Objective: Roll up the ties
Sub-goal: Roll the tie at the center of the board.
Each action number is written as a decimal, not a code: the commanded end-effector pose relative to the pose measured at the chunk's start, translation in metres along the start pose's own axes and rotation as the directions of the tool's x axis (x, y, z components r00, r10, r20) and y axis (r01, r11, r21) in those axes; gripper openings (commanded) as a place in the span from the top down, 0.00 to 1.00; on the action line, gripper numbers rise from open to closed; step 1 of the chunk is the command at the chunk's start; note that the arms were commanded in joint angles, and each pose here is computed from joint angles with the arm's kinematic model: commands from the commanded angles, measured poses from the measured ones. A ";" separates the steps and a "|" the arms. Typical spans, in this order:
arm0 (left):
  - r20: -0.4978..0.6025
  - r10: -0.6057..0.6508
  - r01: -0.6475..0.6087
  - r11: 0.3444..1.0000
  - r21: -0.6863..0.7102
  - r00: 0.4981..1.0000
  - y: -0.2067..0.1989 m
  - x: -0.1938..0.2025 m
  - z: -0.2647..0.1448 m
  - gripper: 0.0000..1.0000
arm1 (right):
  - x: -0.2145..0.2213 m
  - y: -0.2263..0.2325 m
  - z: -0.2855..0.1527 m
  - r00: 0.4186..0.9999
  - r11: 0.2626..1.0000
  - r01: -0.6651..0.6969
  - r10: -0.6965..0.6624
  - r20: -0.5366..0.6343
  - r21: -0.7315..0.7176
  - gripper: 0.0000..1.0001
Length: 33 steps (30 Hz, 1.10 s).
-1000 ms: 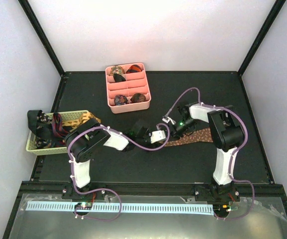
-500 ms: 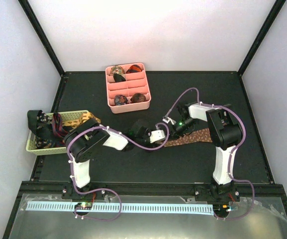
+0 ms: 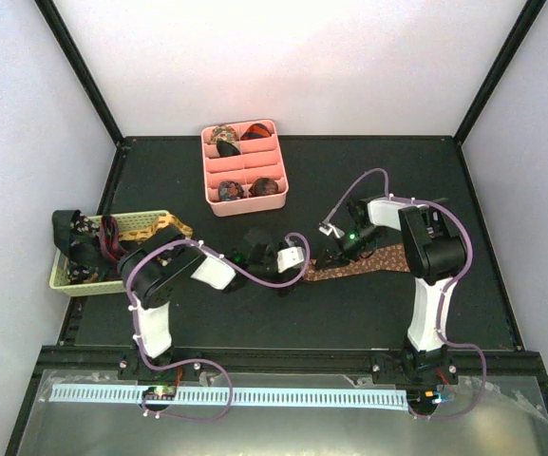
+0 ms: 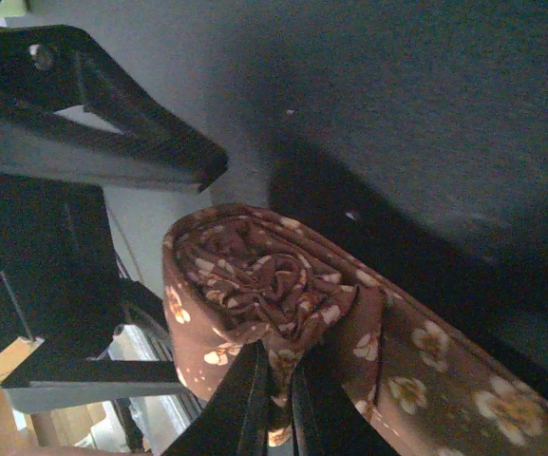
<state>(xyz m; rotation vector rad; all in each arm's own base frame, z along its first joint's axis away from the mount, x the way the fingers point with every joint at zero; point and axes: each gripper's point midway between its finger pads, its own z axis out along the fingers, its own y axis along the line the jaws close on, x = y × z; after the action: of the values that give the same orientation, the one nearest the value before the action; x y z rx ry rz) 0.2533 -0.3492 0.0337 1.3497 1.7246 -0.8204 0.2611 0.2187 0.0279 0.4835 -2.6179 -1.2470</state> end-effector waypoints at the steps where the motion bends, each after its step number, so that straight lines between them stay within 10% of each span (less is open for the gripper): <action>1: 0.104 0.031 -0.036 0.998 0.044 0.994 -0.001 -0.021 0.020 0.12 | 0.009 -0.025 0.001 1.000 0.995 -0.005 0.008 -0.024 0.097 0.98; 11: 0.103 0.023 -0.027 0.999 0.041 0.994 0.000 -0.009 0.049 0.23 | 0.018 -0.042 -0.004 0.999 0.989 -0.025 0.029 -0.027 0.144 0.98; 21: -0.027 0.015 -0.014 1.000 0.023 1.000 -0.009 0.021 0.030 0.64 | 0.014 -0.035 -0.008 1.000 0.993 -0.011 0.013 -0.012 0.118 0.98; 33: -0.273 -0.026 0.023 1.000 -0.013 0.962 -0.009 0.059 0.013 0.71 | 0.000 0.024 -0.034 0.997 0.998 0.058 -0.057 0.047 -0.024 0.54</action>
<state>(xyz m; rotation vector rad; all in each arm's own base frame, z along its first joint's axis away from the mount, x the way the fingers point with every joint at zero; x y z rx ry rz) 0.2548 -0.3628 0.0155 1.4051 1.7556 -0.7502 0.2634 0.2030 0.0418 0.5046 -2.6523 -1.2459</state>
